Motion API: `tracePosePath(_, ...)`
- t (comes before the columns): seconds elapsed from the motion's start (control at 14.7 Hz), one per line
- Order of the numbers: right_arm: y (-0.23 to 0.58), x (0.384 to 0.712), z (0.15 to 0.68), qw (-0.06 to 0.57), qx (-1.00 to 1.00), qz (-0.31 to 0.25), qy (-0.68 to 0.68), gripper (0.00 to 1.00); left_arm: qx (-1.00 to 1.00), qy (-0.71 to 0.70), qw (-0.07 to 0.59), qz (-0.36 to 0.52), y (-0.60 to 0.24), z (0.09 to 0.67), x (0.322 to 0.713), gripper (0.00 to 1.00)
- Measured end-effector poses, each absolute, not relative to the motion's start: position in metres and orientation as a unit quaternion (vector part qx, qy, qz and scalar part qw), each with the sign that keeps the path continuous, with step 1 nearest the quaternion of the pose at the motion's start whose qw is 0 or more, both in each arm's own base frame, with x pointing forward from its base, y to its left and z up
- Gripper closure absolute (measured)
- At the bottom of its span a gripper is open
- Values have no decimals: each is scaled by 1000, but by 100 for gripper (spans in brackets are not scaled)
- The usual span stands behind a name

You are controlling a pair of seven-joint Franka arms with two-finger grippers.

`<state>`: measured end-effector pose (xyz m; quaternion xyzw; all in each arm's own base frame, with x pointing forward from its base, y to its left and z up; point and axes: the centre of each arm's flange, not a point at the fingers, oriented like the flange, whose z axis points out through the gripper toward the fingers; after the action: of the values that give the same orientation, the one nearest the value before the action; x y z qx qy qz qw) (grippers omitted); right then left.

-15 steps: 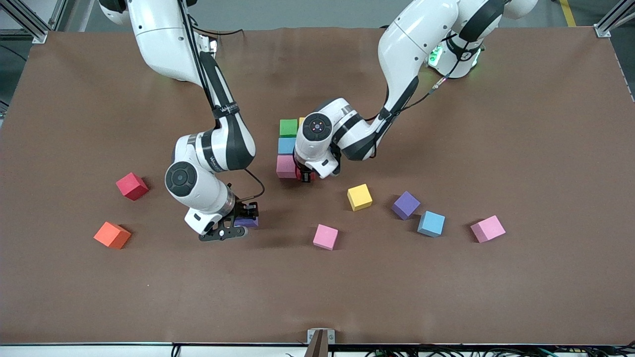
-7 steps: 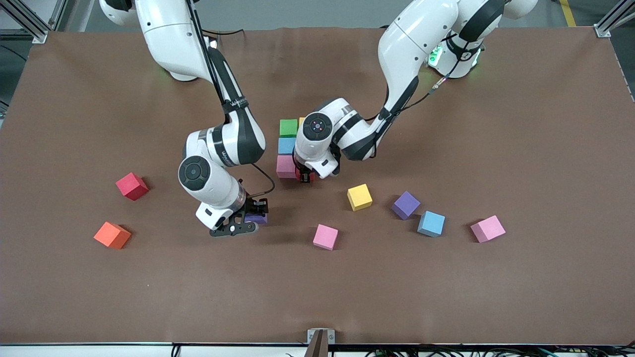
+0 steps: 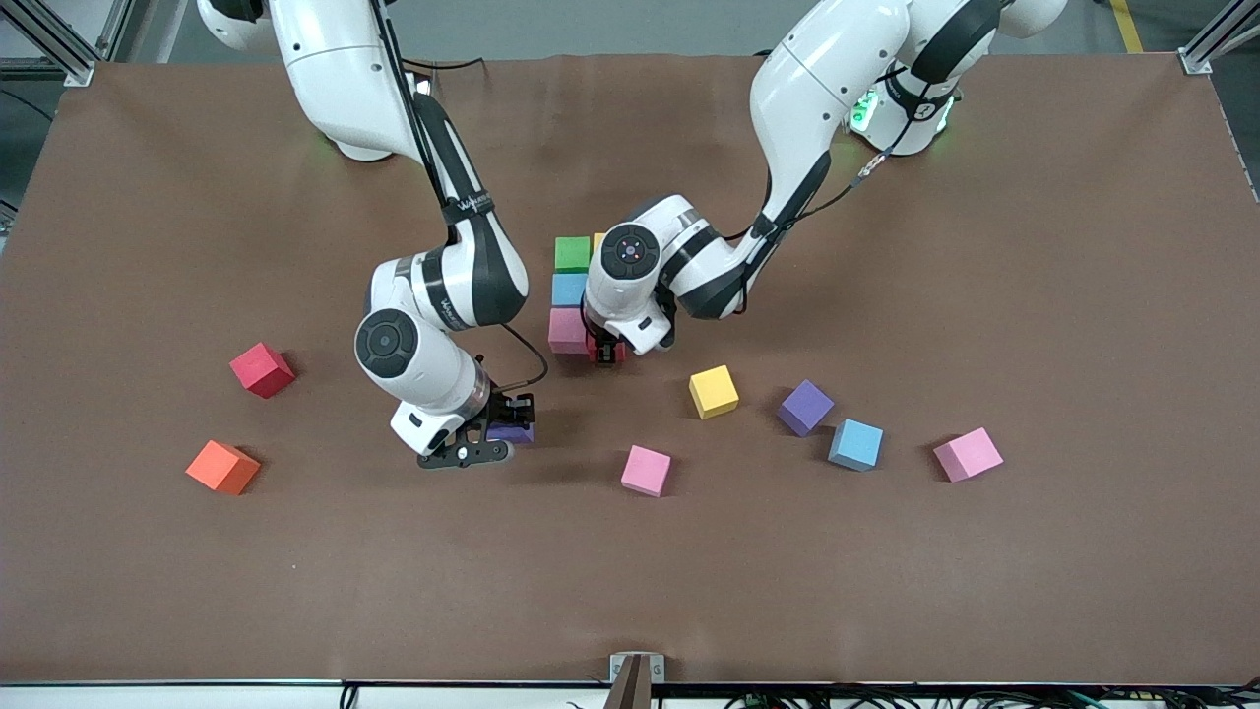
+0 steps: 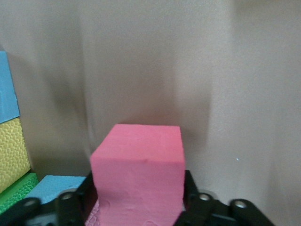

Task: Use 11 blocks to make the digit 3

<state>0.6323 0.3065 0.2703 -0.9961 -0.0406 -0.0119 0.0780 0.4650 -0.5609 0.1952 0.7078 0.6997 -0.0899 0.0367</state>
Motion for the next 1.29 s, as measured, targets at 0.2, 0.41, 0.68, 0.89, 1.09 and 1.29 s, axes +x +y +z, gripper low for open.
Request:
tracePosePath(0.2,306,632,270,78,-996,-12,-40,46,709,698,38,-90,-563,196,463,0)
tracePosePath(0.41,308,631,270,78,-996,-11,-38,46,709,698,39,-90,-564,196,463,0)
tracePosePath(0.68,322,624,270,79,-996,-9,-36,46,709,698,44,-90,-565,200,465,0)
tracePosePath(0.89,332,618,268,79,-996,-6,-43,46,708,698,52,-90,-567,209,468,0)
tracePosePath(1.09,338,612,264,77,-996,-2,-47,46,708,698,55,-89,-567,216,470,0)
tracePosePath(1.29,343,609,264,77,-996,-1,-51,46,707,700,52,-86,-563,225,475,0)
